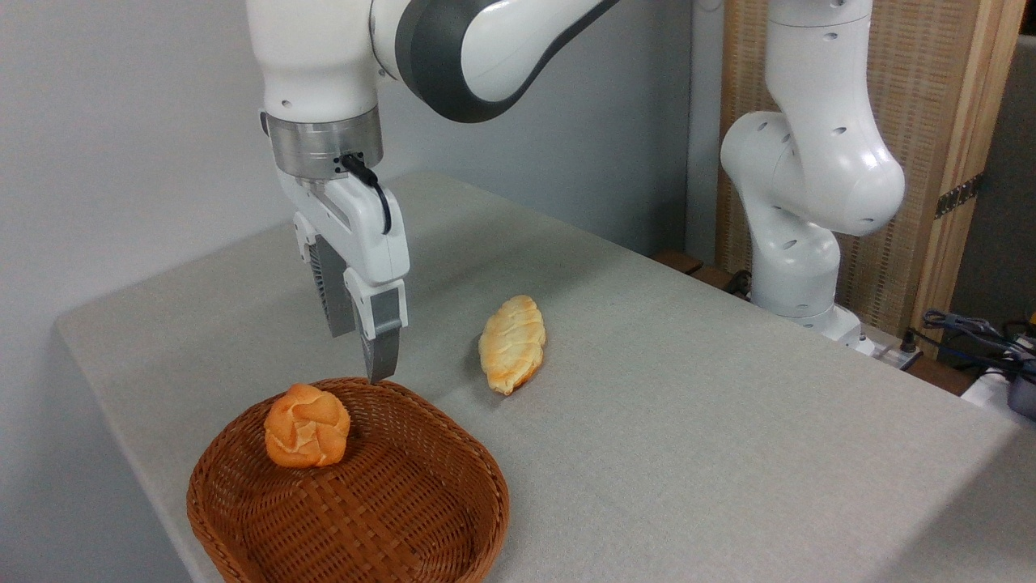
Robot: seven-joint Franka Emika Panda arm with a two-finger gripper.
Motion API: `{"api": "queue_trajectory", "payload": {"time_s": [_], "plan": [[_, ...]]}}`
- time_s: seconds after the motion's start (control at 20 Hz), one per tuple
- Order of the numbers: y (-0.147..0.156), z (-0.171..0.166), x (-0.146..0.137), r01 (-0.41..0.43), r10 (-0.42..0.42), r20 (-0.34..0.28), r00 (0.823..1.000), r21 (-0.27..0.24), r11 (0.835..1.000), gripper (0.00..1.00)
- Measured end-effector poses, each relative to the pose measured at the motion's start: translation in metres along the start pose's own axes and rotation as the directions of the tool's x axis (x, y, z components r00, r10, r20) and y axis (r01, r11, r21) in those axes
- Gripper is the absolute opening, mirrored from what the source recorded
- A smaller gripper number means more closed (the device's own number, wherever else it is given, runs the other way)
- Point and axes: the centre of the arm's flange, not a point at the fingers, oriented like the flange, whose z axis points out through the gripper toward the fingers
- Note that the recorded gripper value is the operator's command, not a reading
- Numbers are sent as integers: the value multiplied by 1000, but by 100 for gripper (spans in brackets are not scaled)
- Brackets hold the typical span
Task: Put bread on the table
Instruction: 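Lower the open gripper down onto the orange roll in the basket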
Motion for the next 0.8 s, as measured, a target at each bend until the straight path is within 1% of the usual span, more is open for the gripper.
{"api": "queue_trajectory", "payload": {"time_s": [0.25,0.4,0.65,0.8], "plan": [[-1,0,1,0,0,-5,1000,5,1000,100],[-7,7,8,1,1,-35,999,37,999,100],[-16,41,22,-3,6,-51,999,59,998,100],[-12,59,34,-21,25,-52,998,58,998,100]]}}
